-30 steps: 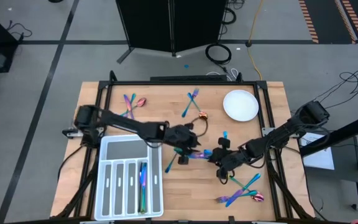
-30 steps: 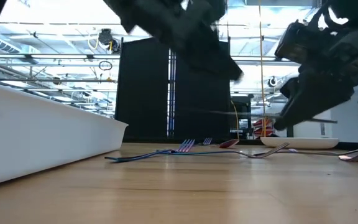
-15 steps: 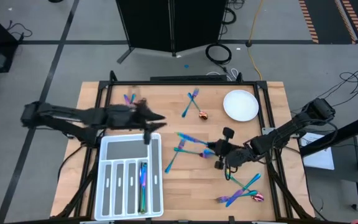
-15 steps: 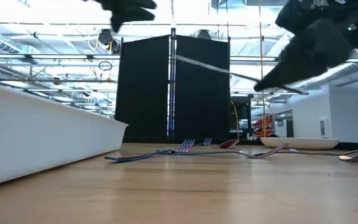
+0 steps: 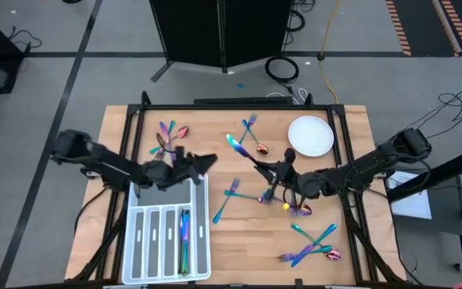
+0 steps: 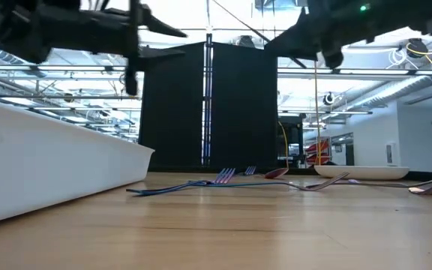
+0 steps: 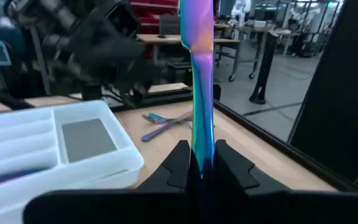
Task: Sort silverware
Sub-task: Put the bottom left iridescent knife into the cutlery tray
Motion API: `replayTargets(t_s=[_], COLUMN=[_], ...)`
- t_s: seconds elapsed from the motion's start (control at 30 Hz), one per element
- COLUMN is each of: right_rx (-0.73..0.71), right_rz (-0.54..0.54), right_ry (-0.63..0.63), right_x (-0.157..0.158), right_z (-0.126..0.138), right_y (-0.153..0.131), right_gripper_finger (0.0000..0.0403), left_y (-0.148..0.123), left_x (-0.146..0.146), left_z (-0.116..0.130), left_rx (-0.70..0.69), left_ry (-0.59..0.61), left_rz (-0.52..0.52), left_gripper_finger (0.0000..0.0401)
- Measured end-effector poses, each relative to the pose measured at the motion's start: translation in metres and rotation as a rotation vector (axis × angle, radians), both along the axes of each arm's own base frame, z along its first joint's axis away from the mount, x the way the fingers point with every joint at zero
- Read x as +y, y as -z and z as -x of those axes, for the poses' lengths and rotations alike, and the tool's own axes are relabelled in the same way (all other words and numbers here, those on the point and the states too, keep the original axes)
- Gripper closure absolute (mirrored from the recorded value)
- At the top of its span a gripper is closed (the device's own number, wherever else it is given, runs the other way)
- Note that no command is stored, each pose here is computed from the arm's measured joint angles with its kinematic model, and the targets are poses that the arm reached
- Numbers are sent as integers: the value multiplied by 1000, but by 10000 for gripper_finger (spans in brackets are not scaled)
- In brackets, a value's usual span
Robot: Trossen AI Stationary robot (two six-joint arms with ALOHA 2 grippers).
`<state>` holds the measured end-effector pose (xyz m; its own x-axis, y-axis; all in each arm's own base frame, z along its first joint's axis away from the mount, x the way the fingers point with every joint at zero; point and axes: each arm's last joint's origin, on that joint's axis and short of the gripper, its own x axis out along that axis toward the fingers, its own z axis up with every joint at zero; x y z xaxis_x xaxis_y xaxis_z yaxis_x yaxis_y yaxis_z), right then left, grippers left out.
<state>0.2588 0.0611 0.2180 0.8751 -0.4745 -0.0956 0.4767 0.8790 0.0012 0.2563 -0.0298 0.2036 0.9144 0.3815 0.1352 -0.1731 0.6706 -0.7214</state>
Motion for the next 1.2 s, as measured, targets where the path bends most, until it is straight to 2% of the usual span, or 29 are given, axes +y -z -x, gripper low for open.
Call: replayTargets(t_s=[0.27, 0.47, 0.83, 1.03, 1.2], right_rx=[-13, -5, -2, -8, -8], right_rz=[-39, -38, -38, -33, -32], right_ry=[-3, -3, -3, -1, -4], right_x=[-15, -16, -16, -16, -16], right_z=[-5, -5, -5, -5, -5], right_y=[1, 2, 2, 1, 1], right_gripper_finger=[377, 377, 377, 376, 376], left_y=[-7, -11, -21, -17, -17], left_x=[-9, -8, 0, 8, 8], left_z=[-70, -98, -113, -114, -114], left_rx=[23, 46, 90, 99, 102], left_ry=[27, 19, -29, -64, -69], left_rz=[-157, -157, -156, -85, -85], left_gripper_finger=[262, 262, 262, 262, 262])
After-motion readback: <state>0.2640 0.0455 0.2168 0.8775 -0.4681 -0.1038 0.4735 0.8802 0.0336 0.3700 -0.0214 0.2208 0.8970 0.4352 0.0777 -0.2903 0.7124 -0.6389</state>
